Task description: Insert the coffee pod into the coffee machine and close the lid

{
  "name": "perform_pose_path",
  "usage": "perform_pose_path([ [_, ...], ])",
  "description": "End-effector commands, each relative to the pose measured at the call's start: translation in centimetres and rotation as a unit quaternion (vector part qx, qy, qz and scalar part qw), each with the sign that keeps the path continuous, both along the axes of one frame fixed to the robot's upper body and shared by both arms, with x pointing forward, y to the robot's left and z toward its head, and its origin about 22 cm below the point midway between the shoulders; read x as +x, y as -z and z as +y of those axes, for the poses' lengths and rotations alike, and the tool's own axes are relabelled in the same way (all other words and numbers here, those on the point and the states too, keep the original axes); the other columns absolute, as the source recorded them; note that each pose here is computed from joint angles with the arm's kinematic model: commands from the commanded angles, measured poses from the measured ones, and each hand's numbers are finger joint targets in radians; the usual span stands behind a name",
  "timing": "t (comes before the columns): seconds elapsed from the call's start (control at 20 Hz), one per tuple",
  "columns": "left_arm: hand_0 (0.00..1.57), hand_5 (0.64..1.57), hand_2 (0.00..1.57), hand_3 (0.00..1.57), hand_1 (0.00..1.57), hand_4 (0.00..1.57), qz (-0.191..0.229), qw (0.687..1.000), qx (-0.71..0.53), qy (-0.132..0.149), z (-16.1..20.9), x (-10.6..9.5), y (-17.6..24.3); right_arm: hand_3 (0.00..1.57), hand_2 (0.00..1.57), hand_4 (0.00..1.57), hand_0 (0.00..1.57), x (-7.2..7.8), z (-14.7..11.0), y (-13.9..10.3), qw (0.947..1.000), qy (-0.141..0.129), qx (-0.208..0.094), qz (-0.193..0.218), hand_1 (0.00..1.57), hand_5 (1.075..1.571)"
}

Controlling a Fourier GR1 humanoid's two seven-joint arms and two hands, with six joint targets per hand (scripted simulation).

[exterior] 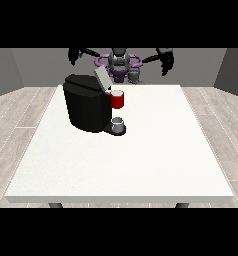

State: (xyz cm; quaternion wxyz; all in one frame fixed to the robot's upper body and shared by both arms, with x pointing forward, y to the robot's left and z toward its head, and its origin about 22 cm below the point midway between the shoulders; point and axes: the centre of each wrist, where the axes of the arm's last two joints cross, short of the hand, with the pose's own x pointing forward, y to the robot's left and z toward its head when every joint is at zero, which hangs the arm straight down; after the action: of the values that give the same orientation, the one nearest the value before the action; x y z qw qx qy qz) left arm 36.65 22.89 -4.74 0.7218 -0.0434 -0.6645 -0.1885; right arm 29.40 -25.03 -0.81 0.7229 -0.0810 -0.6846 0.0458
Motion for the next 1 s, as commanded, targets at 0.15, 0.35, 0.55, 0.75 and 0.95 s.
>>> perform_pose_path([
  [0.15,0.0,1.571,0.0,0.0,0.0,0.4,0.022,0.999,-0.033,-0.021,1.0,-2.3,1.4,0.0,0.0,0.08,0.0,2.4,0.6,-4.8,0.9992,-0.027,-0.026,-0.016,0.0,1.571],
  [0.35,0.0,1.571,0.0,0.0,0.0,0.43,0.003,0.999,-0.048,-0.003,0.9,-2.5,0.4,0.0,0.0,0.0,0.0,3.6,-2.4,-5.0,0.9998,0.017,-0.008,-0.009,0.0,1.571],
  [0.55,0.0,1.571,0.0,0.0,0.0,0.36,-0.005,0.999,-0.052,0.009,-1.2,-2.6,-0.8,0.0,0.0,0.0,0.0,4.8,-4.7,-5.5,0.9999,0.013,0.011,0.004,0.0,1.571],
  [0.75,0.0,1.571,0.0,0.0,0.0,0.37,-0.015,0.998,-0.058,0.009,-2.0,-2.9,-1.6,0.0,0.0,0.09,0.0,6.5,-4.2,-6.2,0.9974,0.026,0.059,0.031,0.0,1.571],
  [0.95,0.0,1.571,0.0,0.0,0.0,0.36,-0.041,0.998,-0.055,-0.012,1.7,-3.5,-2.9,0.0,0.0,0.17,0.0,6.5,-2.9,-5.7,0.9977,0.008,0.067,0.01,0.0,1.571],
])
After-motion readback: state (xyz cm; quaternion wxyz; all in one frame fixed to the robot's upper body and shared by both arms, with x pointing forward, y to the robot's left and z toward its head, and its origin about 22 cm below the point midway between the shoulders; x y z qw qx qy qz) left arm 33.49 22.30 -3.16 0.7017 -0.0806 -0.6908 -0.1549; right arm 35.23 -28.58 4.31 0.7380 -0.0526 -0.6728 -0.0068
